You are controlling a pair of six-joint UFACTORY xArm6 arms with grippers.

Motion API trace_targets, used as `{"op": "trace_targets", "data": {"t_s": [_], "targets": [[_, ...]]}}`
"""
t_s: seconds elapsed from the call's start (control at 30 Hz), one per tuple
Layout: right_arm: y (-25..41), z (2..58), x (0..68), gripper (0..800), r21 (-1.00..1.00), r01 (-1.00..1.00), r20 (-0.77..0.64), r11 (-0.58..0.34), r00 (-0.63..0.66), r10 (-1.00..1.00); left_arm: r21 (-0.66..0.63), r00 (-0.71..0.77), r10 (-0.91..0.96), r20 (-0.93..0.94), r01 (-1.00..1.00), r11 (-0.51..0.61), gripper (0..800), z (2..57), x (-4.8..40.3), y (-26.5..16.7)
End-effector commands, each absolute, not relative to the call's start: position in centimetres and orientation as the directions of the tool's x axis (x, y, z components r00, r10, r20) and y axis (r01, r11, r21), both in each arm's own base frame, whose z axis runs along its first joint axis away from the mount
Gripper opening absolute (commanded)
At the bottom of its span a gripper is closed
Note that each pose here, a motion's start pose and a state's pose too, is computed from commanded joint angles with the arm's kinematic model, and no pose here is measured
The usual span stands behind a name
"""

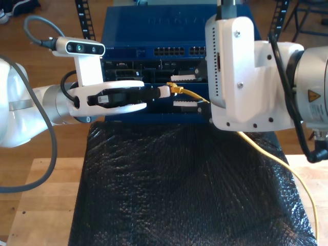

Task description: Grab the cable and plug it in

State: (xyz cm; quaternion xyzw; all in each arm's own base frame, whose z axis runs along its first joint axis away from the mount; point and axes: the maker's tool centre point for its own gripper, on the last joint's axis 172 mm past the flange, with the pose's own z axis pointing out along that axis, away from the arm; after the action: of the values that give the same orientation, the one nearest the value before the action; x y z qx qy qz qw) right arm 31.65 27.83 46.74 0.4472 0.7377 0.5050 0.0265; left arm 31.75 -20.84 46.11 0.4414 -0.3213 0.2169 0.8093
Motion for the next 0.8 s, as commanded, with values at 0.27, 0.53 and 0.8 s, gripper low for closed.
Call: {"op": "trace_targets", "data": {"t_s": [0.27,0.53,0.8], "targets": [[27.88,46.83,31.61,272,0.770,0.632,0.412,0.090,-0.600,0.685,0.573,0.699,0.067,0.712,-0.633,0.521,21,46.20,31.66,-20.79],[27.81,47.00,31.51,272,0.772,0.629,0.412,0.088,-0.602,0.684,0.570,0.702,0.058,0.710,-0.621,0.539,20,46.31,31.15,-21.10],[27.81,47.00,31.51,271,0.772,0.629,0.412,0.088,-0.602,0.684,0.570,0.702,0.057,0.710,-0.620,0.538,21,46.35,31.12,-21.10]]}}
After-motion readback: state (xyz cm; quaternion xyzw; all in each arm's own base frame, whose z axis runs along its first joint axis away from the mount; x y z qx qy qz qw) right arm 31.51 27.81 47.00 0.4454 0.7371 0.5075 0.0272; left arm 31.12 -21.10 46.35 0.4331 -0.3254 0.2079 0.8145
